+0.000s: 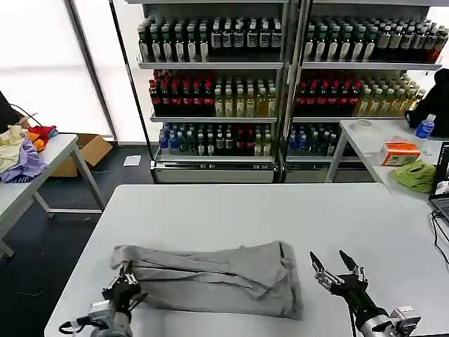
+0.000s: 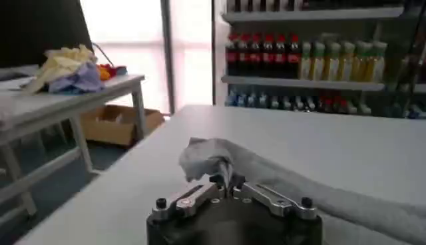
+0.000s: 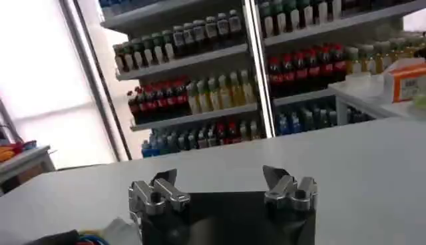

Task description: Fold and organize the clothes.

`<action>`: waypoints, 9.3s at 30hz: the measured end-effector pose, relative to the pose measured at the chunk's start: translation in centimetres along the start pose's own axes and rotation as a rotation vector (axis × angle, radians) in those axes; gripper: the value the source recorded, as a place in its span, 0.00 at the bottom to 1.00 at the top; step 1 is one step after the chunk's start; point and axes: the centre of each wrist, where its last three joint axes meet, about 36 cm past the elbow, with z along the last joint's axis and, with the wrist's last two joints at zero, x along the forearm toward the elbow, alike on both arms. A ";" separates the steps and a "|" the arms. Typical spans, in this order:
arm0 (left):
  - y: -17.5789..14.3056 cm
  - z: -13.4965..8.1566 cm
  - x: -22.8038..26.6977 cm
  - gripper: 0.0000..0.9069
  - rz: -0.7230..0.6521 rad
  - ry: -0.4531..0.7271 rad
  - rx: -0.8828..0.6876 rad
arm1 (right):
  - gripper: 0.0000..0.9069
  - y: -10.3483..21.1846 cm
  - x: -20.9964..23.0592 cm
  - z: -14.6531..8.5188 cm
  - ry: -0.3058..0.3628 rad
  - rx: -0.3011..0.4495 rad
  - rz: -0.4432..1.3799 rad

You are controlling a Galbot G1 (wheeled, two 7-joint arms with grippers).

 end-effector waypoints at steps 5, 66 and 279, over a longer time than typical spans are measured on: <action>5.0 -0.8 -1.9 0.01 -0.039 -0.018 -0.038 | 1.00 0.3 0.0 0.0 -0.002 -0.003 -0.008; -7.3 -0.9 2.2 1.00 0.665 0.163 0.233 | 1.00 -1.0 0.4 0.0 0.020 0.013 0.054; 5.2 -12.6 2.3 1.00 0.422 0.014 0.654 | 1.00 2.9 -10.4 -2.3 0.109 0.156 0.009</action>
